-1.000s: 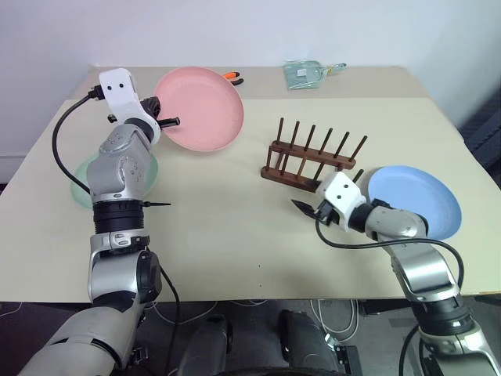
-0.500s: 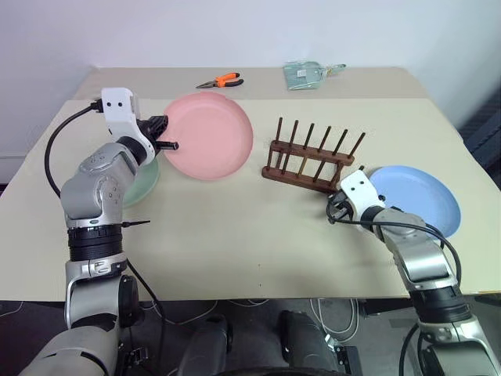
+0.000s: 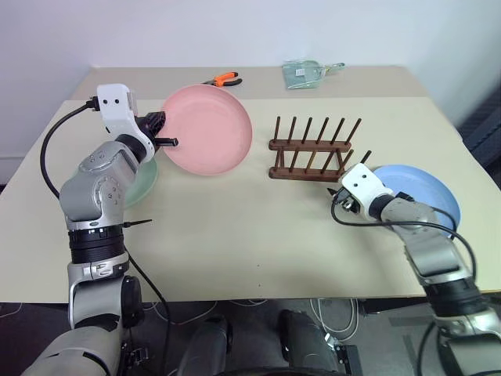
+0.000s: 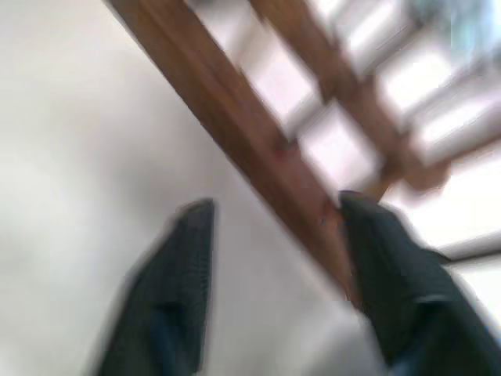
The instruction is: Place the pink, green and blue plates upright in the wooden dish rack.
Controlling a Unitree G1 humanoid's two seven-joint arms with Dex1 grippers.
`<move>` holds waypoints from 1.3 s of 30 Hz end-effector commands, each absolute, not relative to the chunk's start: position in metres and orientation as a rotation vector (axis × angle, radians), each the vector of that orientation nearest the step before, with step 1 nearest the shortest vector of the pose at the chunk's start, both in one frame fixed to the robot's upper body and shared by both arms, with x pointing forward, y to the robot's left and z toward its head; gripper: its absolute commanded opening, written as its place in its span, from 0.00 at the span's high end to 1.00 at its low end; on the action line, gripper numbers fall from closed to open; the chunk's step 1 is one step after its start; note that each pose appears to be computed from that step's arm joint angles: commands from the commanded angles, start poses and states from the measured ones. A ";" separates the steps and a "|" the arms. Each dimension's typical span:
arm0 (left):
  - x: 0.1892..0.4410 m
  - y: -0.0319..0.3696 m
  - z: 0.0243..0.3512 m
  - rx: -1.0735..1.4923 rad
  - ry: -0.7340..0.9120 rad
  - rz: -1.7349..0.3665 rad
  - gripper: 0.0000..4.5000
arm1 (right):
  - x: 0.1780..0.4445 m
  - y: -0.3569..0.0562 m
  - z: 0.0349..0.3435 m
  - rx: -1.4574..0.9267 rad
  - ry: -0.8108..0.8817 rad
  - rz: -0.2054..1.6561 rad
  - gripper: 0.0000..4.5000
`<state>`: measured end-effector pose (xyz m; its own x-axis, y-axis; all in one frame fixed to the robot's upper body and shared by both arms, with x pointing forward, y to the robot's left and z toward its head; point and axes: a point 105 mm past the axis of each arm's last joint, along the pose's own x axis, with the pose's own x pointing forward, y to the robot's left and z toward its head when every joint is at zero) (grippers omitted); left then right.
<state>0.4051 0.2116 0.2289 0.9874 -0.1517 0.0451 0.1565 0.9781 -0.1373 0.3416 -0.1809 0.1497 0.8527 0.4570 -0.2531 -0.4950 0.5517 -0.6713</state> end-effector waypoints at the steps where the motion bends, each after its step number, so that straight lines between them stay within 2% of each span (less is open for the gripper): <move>1: 0.406 0.204 0.263 -0.146 -0.138 -0.181 0.98 | 0.324 -0.130 0.202 -0.948 -0.248 0.699 0.03; 4: 0.409 0.189 0.275 -0.156 -0.164 -0.210 0.98 | 0.318 -0.088 0.227 -1.021 -0.419 0.753 0.01; 7: 0.409 0.169 0.288 -0.193 -0.185 -0.239 0.98 | 0.317 -0.052 0.234 -1.176 -0.549 0.765 0.01; 13: 0.400 0.130 0.296 -0.227 -0.181 -0.317 0.98 | 0.334 -0.037 0.231 -1.306 -0.602 0.695 0.01; 16: 0.395 0.117 0.292 -0.233 -0.162 -0.346 0.98 | 0.344 -0.038 0.226 -1.354 -0.590 0.674 0.20; 17: 0.394 0.114 0.291 -0.230 -0.158 -0.353 0.98 | 0.347 -0.039 0.224 -1.364 -0.578 0.670 0.30; 23: 0.389 0.105 0.289 -0.232 -0.148 -0.378 0.98 | 0.355 -0.046 0.218 -1.383 -0.544 0.647 0.98; 27: 0.389 0.103 0.289 -0.261 -0.157 -0.396 0.98 | 0.353 -0.047 0.220 -1.390 -0.559 0.636 0.99; 28: 0.388 0.102 0.292 -0.290 -0.169 -0.405 0.84 | 0.353 -0.047 0.221 -1.393 -0.567 0.630 1.00; 30: 0.388 0.103 0.302 -0.349 -0.211 -0.407 0.69 | 0.352 -0.049 0.223 -1.401 -0.581 0.614 1.00; 32: 0.389 0.108 0.312 -0.388 -0.253 -0.382 0.44 | 0.352 -0.051 0.225 -1.403 -0.588 0.599 1.00; 34: 0.395 0.135 0.332 -0.493 -0.344 -0.263 0.20 | 0.352 -0.064 0.232 -1.375 -0.580 0.556 1.00; 35: 0.396 0.150 0.338 -0.534 -0.382 -0.210 0.11 | 0.351 -0.072 0.237 -1.339 -0.577 0.531 1.00; 39: 0.401 0.187 0.338 -0.336 -0.447 -0.061 0.11 | 0.342 -0.108 0.266 -1.003 -0.570 0.459 1.00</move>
<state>0.4015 0.1794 0.3378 0.9117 -0.0103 0.4107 0.1750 0.9142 -0.3656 0.3539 -0.0980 0.2290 0.7895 0.6069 0.0915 -0.1451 0.3295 -0.9329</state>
